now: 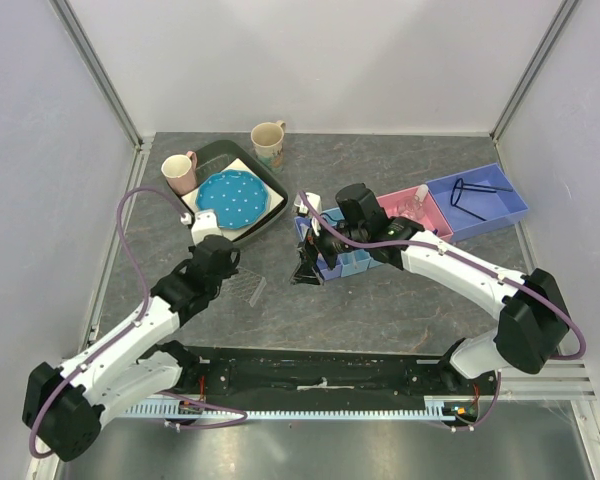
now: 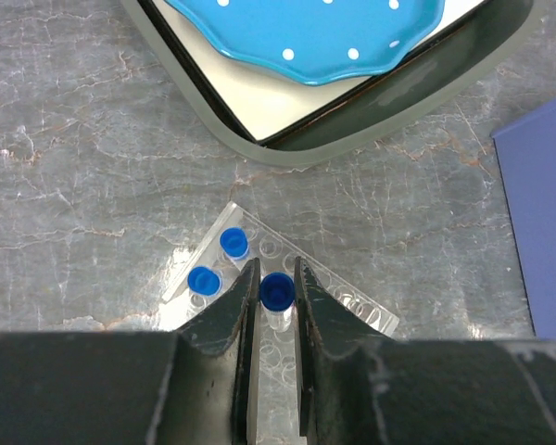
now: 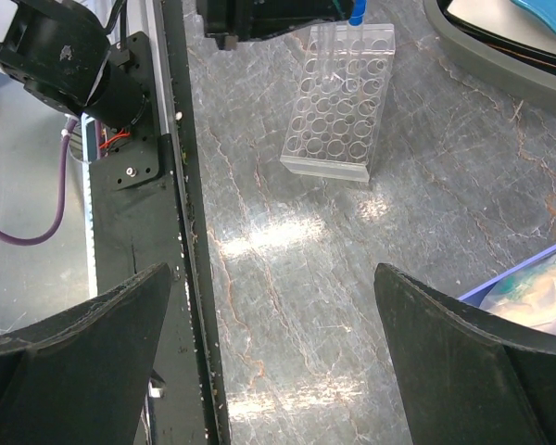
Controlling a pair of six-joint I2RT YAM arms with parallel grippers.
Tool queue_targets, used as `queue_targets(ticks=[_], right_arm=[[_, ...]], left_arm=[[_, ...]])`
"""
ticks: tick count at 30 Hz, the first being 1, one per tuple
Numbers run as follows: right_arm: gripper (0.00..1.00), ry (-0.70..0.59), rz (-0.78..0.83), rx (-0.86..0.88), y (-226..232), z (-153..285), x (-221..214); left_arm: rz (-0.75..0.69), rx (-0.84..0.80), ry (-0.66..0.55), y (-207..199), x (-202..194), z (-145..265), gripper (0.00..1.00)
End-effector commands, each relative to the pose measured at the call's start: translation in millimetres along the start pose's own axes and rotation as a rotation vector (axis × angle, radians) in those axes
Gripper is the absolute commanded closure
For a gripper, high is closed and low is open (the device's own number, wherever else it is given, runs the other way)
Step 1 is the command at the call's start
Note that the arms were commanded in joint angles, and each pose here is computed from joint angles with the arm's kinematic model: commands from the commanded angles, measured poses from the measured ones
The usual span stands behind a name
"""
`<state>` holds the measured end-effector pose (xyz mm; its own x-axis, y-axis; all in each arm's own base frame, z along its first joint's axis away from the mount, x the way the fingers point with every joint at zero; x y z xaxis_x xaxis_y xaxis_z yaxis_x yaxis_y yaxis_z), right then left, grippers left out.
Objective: Organize the chemistry lab equipment
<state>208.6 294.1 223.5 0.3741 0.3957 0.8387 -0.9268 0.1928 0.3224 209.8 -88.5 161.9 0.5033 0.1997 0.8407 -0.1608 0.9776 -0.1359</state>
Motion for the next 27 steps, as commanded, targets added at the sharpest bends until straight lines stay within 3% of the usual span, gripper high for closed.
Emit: queue_targets(ticks=[1, 27], right_arm=[[0.02, -0.038, 0.04, -0.01, -1.3, 6.0, 9.3], [0.02, -0.037, 0.015, -0.011, -9.6, 5.3, 9.5]], left_arm=[[0.0, 0.037, -0.11, -8.3, 20.4, -13.6, 0.97], [0.032, 0.076, -0.033, -3.7, -17.4, -32.6, 0.96]])
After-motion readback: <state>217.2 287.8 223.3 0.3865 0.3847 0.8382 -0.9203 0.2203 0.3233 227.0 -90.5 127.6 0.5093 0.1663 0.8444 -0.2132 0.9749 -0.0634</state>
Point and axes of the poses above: each gripper's point midway between its finger pads, its own z axis back along the fingers, its own y axis along the line the jaws close on, x = y × z, the point moved 6 cm from there along z, back along the fingers
